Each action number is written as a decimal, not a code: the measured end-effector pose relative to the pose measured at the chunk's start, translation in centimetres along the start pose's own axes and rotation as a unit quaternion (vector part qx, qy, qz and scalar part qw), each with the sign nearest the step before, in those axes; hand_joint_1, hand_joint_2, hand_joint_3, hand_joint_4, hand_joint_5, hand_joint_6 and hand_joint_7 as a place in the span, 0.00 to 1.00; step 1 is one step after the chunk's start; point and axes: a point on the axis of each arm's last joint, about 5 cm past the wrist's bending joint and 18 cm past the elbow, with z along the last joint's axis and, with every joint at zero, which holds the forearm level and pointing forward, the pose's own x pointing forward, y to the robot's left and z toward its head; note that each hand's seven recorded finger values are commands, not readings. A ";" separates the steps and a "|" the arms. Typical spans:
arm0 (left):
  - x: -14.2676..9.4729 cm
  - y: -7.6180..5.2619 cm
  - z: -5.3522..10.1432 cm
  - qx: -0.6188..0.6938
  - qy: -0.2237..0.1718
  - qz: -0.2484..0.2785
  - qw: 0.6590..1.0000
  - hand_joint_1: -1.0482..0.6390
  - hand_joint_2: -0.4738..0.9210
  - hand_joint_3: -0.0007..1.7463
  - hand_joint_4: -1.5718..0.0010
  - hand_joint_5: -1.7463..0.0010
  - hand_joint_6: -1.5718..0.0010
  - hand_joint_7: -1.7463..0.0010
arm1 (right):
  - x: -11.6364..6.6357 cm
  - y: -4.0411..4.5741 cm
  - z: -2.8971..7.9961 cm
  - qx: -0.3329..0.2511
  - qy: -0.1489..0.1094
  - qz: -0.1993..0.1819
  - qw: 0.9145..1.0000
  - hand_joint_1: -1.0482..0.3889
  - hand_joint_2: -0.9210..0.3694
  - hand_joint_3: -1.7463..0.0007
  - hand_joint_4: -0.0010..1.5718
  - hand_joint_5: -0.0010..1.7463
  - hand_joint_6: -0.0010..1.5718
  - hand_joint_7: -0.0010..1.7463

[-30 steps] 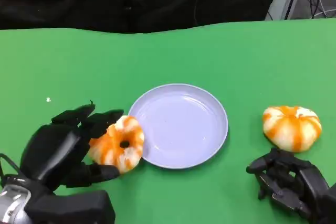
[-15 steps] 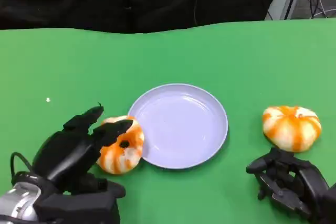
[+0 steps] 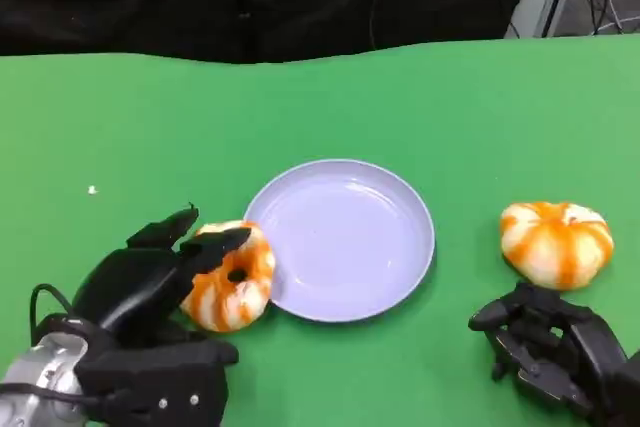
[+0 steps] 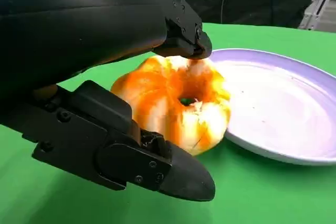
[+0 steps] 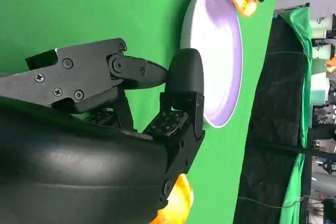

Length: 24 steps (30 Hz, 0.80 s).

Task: Grasp the bread from the table and place it into the plate.

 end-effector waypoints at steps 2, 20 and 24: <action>0.4 -0.1 -0.1 -0.007 0.000 0.000 1.000 0.15 1.00 0.04 0.93 0.98 0.81 0.99 | 0.0 -0.01 0.0 0.000 0.000 -0.001 1.000 0.53 0.00 0.75 0.42 1.00 0.49 0.60; 1.7 -0.5 -1.0 -0.016 0.015 -0.013 1.000 0.17 1.00 0.05 0.89 0.98 0.79 0.99 | 0.0 0.00 0.0 0.000 -0.001 0.000 1.000 0.54 0.00 0.75 0.42 0.99 0.49 0.60; 1.8 -0.5 -1.0 -0.015 0.014 -0.015 1.000 0.17 1.00 0.05 0.89 0.99 0.79 0.99 | -0.1 0.00 0.0 0.000 0.000 -0.001 1.000 0.54 0.00 0.75 0.42 0.99 0.49 0.60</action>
